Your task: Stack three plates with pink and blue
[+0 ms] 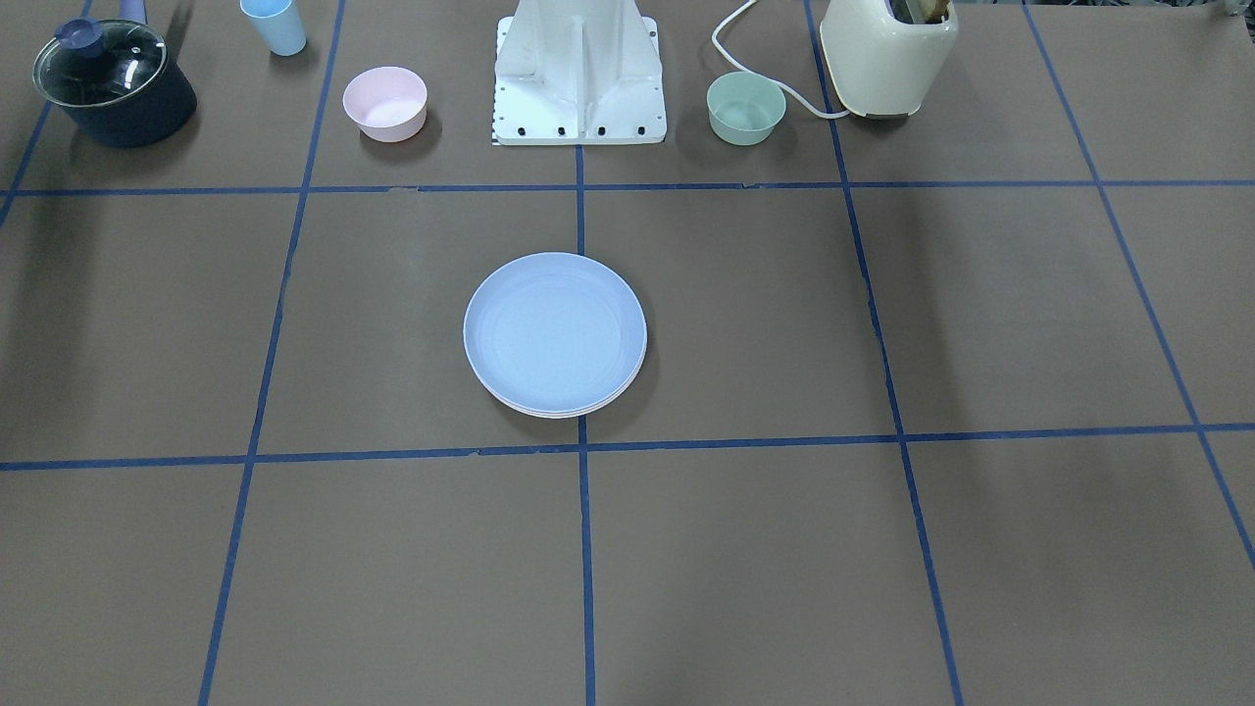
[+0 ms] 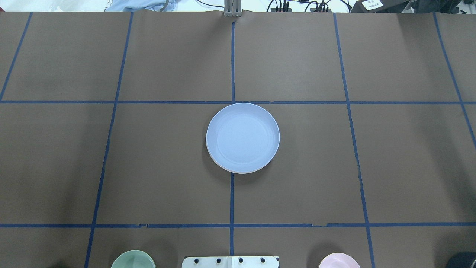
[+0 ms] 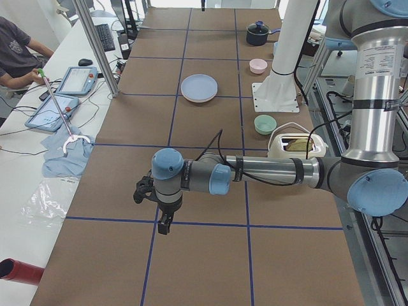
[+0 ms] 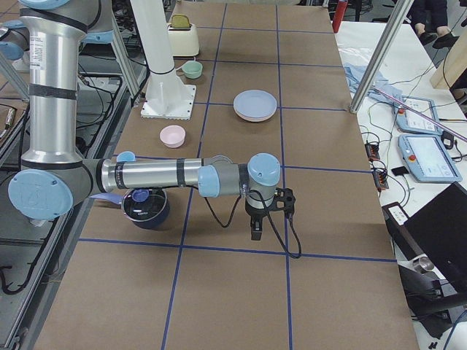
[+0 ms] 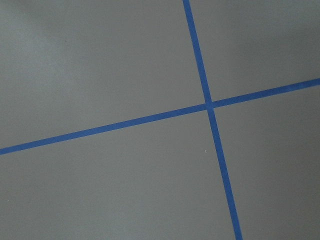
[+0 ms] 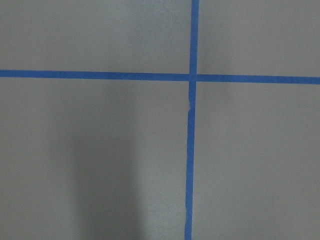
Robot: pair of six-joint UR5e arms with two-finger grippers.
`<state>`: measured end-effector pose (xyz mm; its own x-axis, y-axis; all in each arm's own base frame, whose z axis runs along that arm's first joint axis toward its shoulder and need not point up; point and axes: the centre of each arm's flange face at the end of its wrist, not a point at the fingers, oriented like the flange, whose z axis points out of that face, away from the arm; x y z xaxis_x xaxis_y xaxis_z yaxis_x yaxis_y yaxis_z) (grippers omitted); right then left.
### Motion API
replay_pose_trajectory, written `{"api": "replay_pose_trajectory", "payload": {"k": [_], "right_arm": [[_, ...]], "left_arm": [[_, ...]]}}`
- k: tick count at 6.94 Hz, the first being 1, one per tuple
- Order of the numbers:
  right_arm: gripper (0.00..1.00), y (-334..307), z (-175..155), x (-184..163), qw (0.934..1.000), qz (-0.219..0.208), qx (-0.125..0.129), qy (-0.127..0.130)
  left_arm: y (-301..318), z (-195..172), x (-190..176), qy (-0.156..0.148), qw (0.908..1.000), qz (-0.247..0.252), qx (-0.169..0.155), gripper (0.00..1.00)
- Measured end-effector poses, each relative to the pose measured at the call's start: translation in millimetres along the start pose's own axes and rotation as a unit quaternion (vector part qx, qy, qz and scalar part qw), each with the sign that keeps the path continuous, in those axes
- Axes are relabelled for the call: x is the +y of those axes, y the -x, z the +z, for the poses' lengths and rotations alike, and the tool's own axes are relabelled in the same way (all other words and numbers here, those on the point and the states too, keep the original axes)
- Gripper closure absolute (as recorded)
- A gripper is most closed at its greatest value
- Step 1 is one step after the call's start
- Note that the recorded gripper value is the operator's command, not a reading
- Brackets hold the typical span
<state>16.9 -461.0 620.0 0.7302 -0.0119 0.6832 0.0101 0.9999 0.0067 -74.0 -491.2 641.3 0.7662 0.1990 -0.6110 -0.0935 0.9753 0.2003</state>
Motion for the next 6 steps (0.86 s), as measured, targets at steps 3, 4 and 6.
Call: {"api": "replay_pose_trajectory", "payload": {"k": [3, 4, 6], "right_arm": [[0.0, -10.8, -3.4, 5.4, 0.9999, 0.014, 0.003, -0.001], [0.0, -14.5, -16.5, 6.3, 0.9995, 0.031, 0.003, -0.002], [0.0, -8.5, -40.7, 14.8, 0.9978, 0.064, 0.007, 0.015]], "left_arm": [[-2.8, -2.7, -2.5, -0.004, 0.9998, -0.016, 0.005, 0.0], [-3.1, -2.7, -2.7, -0.004, 0.9998, -0.017, 0.006, 0.0], [-3.6, -2.7, -3.0, -0.004, 0.9998, -0.017, 0.008, 0.0]]}}
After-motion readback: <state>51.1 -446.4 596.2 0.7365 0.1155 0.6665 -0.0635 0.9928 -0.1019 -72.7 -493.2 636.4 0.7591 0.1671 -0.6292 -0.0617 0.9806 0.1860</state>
